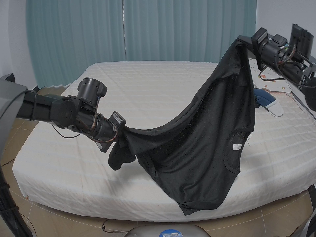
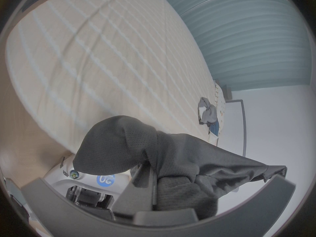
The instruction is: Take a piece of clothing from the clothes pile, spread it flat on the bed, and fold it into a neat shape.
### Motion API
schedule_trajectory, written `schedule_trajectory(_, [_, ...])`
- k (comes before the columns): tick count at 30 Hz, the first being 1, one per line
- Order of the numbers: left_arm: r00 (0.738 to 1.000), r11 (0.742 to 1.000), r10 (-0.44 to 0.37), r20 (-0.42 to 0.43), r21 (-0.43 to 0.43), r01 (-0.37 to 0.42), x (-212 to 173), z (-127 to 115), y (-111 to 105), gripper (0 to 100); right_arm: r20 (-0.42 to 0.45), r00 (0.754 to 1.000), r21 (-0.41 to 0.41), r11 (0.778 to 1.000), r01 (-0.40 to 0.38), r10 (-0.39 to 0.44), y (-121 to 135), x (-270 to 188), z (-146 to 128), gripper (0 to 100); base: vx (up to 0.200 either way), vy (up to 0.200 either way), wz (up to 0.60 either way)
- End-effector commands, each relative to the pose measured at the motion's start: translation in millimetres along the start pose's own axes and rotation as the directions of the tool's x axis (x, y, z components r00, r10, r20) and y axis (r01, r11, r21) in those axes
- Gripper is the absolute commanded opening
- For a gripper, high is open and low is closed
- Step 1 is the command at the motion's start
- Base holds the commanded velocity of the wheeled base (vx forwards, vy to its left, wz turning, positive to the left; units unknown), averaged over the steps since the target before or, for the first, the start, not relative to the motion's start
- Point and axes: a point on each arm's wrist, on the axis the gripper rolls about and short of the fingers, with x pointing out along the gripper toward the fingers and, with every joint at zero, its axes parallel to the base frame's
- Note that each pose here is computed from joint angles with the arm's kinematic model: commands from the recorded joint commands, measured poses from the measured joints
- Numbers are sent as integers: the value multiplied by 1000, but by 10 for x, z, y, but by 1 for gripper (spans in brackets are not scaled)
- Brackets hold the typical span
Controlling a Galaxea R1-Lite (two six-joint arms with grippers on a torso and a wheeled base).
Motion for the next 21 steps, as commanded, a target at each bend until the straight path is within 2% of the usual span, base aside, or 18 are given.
schedule_trajectory(1, [997, 995, 73, -23, -66, -74, 487, 215, 155, 0, -53, 997, -6, 998, 63, -63, -404, 355, -312, 0, 200, 0, 0])
schedule_trajectory(5, [991, 988, 123, -44, -85, -126, 717, 292, 219, 0, -56, 996, -17, 997, 72, -73, -617, 508, -471, 0, 50, 0, 0])
schedule_trajectory(9, [986, 980, 162, -49, -110, -166, 858, 419, 279, 0, -25, 991, -22, 992, 128, -128, -860, 671, -596, 0, 0, 0, 0])
schedule_trajectory(10, [986, 980, 162, -49, -110, -166, 858, 419, 279, 0, -25, 991, -22, 992, 128, -128, -860, 671, -596, 0, 0, 0, 0])
schedule_trajectory(12, [982, 974, 183, -49, -129, -188, 928, 510, 340, 0, -4, 986, -20, 986, 166, -166, -1044, 772, -637, 0, 0, 0, 0])
schedule_trajectory(17, [977, 967, 208, -57, -139, -214, 910, 565, 380, 0, 1, 978, -18, 978, 208, -208, -1298, 851, -729, 0, 0, 0, 0])
schedule_trajectory(18, [976, 966, 212, -57, -138, -218, 912, 569, 391, 100, 1, 977, -18, 977, 212, -212, -1341, 862, -745, 0, 0, 0, 0])
schedule_trajectory(21, [974, 966, 218, -57, -130, -224, 898, 592, 413, 100, 7, 977, -18, 976, 215, -215, -1446, 898, -800, 0, 0, 0, 0])
